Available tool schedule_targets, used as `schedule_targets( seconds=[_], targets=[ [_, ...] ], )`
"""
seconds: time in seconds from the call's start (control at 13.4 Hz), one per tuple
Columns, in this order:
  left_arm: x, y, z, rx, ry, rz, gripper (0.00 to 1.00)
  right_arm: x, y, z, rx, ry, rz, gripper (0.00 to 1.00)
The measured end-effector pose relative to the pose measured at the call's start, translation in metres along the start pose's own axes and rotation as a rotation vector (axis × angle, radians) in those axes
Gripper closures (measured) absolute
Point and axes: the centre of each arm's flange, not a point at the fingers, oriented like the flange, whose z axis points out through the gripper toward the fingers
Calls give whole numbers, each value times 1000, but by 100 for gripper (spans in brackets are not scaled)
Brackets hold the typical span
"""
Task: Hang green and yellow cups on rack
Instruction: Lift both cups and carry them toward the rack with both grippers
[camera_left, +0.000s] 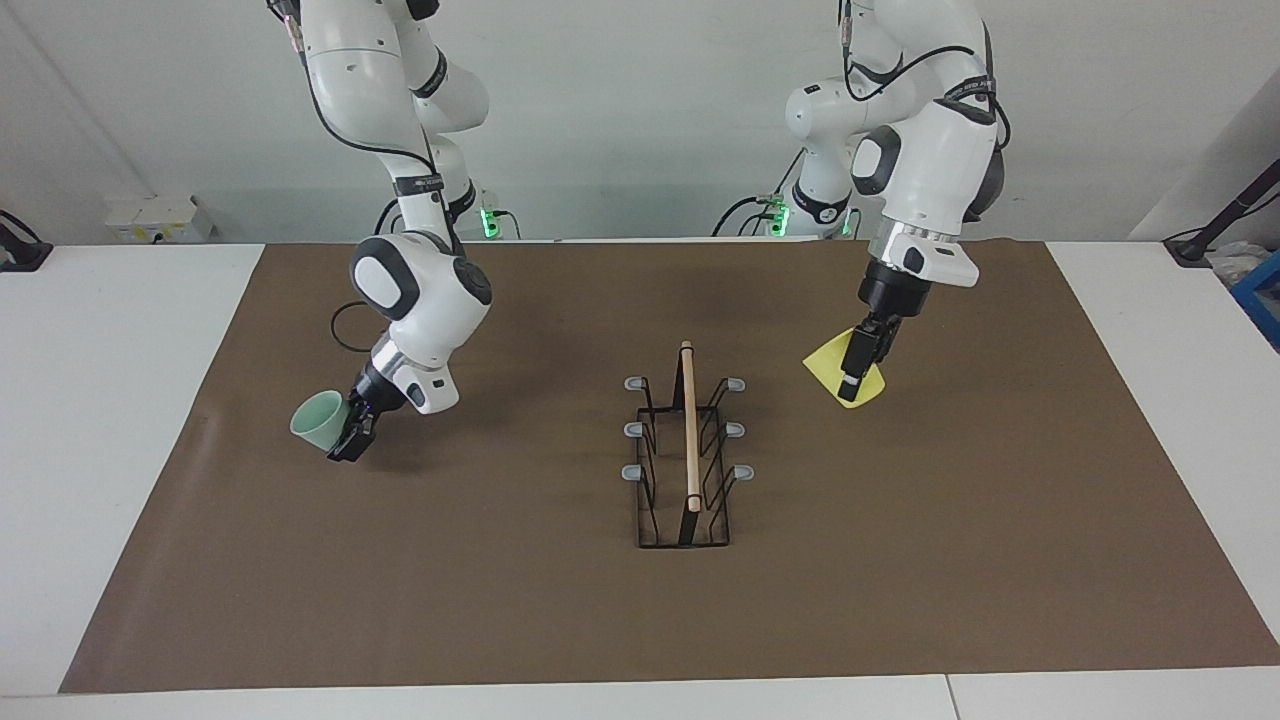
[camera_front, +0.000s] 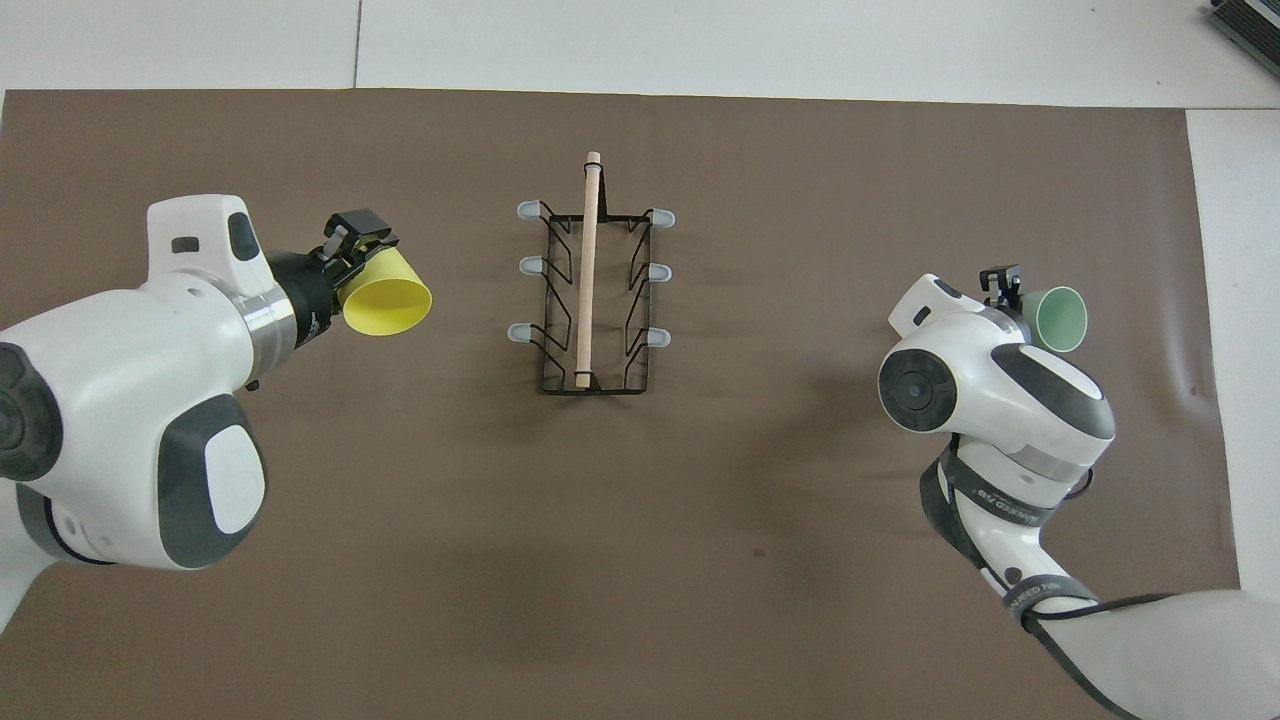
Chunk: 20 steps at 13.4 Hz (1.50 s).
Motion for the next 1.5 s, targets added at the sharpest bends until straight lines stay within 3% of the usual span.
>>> schedule_targets(
  seconds=[0.37, 0.6, 0.9, 1.12, 1.5],
  targets=[
    [-41, 25, 4, 54, 103, 323, 32, -9, 22, -63, 141, 269, 215, 32],
    [-61, 36, 11, 68, 198, 429, 32, -8, 37, -104, 187, 435, 327, 32],
    [-92, 42, 19, 49, 378, 469, 32, -24, 50, -146, 243, 629, 436, 33],
    [-113, 43, 23, 30, 460, 468, 32, -32, 58, -161, 282, 746, 494, 33],
    [-141, 40, 39, 54, 647, 441, 32, -42, 72, -175, 349, 1078, 588, 33]
  ],
)
